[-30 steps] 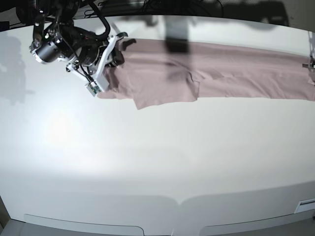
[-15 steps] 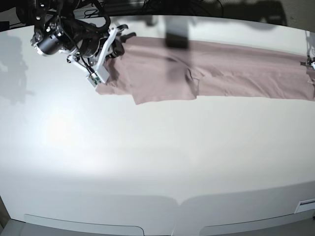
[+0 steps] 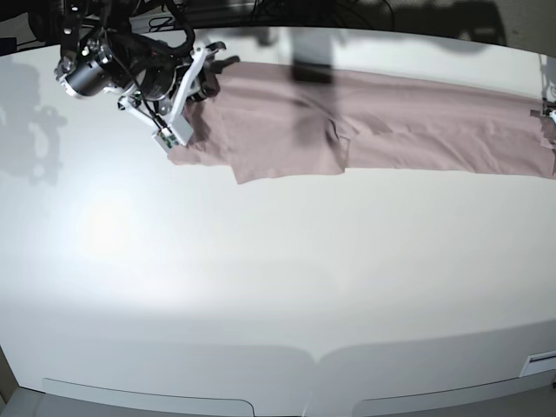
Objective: Fold the T-shirt properly
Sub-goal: 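Lower the folded hem onto the shirt and release both grippers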
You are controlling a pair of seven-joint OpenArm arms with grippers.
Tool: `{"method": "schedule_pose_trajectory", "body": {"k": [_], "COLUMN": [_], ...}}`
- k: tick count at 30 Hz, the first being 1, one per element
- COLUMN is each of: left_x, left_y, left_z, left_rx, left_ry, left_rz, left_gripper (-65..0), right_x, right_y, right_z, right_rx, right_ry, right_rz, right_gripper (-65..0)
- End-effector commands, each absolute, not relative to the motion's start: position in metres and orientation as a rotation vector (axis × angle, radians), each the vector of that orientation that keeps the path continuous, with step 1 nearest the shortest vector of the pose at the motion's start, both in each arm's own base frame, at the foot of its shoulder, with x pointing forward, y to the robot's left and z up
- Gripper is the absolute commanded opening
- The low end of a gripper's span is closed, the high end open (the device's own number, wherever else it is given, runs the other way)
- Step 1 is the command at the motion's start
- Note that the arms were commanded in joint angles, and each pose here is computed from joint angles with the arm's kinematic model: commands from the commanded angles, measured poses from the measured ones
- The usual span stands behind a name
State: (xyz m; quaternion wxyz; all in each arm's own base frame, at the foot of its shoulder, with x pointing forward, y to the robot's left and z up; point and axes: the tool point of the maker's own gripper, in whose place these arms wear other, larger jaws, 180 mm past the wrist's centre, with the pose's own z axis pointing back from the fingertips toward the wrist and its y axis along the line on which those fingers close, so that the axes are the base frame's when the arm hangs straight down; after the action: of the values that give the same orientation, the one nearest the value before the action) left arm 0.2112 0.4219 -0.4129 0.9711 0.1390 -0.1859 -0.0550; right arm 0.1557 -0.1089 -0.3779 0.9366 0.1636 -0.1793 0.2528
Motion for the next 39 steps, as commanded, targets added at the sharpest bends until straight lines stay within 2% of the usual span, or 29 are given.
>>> {"method": "schedule_pose_trajectory", "body": {"k": [1,3,10,18,22,26,33,39], "left_x": [0.22,0.217,0.211,0.232,0.25,0.252,0.236,0.222], "left_y": [0.435,0.436,0.456,0.463,0.432,0.402,0.385,0.377], "left_z": [-0.396,-0.397,-0.392,-0.363,-0.356,-0.368,-0.406,-0.429], "left_rx": [0.322,0.324,0.447,0.546,0.401,0.236,0.198,0.207], "left_ry": [-0.4,-0.382,-0.335,-0.461,-0.555,-0.557,-0.516,-0.469], "left_rz": [-0.116,-0.113,-0.143,-0.02,0.016,0.013,0.054,0.066], "left_gripper": [-40.7,-40.7,-40.7,-40.7,-40.7,-40.7,-40.7,-40.7], "right_x": [0.16,0.16,0.164,0.197,0.201,0.201,0.2,0.202], "right_y": [-0.109,-0.109,-0.108,-0.089,-0.076,-0.079,-0.078,-0.066], "right_z": [-0.372,-0.372,-0.37,-0.343,-0.33,-0.334,-0.381,-0.425], "right_rx": [0.33,0.33,0.332,0.419,0.51,0.494,0.476,0.435], "right_ry": [-0.393,-0.393,-0.414,-0.65,-0.713,-0.706,-0.624,-0.497], "right_rz": [0.526,0.526,0.524,0.486,0.465,0.46,0.402,0.469], "right_gripper": [-45.9,-43.8,-43.8,-43.8,-43.8,-43.8,-43.8,-43.8]}}
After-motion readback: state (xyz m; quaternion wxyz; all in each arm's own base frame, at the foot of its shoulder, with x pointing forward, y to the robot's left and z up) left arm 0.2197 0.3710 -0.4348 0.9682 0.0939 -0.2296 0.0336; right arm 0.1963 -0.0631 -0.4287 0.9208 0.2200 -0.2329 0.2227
